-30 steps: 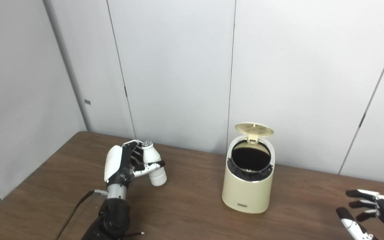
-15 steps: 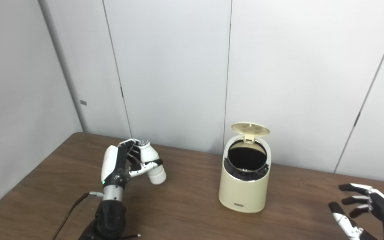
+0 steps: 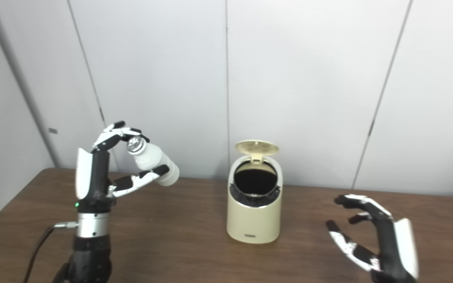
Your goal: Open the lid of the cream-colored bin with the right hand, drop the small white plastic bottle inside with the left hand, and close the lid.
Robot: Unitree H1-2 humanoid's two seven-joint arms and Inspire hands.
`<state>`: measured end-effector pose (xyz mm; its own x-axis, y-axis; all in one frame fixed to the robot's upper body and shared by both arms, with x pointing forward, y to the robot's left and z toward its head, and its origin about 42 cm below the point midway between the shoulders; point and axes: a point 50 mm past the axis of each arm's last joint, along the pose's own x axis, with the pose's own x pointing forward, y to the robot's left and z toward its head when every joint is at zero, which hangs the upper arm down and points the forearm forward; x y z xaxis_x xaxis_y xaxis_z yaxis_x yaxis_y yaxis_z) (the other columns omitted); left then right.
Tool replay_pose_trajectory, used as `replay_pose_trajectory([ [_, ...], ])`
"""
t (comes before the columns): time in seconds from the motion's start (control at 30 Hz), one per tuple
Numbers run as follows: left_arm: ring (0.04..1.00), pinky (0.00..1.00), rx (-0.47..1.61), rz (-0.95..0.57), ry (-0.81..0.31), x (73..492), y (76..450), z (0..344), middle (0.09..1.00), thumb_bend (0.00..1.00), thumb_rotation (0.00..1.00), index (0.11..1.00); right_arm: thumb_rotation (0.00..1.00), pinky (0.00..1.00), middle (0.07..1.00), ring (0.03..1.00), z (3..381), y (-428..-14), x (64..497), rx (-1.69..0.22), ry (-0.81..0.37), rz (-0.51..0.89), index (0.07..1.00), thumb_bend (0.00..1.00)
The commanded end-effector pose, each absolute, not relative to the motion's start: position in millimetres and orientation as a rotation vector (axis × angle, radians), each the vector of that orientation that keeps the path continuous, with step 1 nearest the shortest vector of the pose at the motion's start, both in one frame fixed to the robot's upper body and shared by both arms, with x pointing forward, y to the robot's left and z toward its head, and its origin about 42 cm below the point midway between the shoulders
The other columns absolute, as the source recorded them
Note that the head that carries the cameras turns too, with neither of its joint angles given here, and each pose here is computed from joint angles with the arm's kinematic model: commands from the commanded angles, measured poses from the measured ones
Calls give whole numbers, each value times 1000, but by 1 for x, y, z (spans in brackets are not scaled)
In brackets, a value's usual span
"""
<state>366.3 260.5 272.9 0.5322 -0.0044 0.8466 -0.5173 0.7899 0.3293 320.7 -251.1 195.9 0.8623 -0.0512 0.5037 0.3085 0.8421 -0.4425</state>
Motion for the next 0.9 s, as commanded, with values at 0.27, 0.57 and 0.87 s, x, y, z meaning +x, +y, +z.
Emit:
replay_pose_trajectory([
  [0.27, 733, 972, 626, 322, -1262, 373, 217, 316, 464, 522, 0, 511, 0, 554, 714, 700, 196, -247, 333, -520, -592, -205, 622, 244],
  [0.57, 756, 1000, 565, 281, -1307, 387, 173, 311, 445, 520, 0, 525, 0, 562, 718, 706, 194, -244, 334, -524, -605, -201, 647, 263],
  [0.87, 757, 1000, 532, 223, -1335, 378, 140, 295, 451, 519, 0, 522, 23, 563, 720, 700, 193, -243, 333, -539, -601, -208, 634, 265],
])
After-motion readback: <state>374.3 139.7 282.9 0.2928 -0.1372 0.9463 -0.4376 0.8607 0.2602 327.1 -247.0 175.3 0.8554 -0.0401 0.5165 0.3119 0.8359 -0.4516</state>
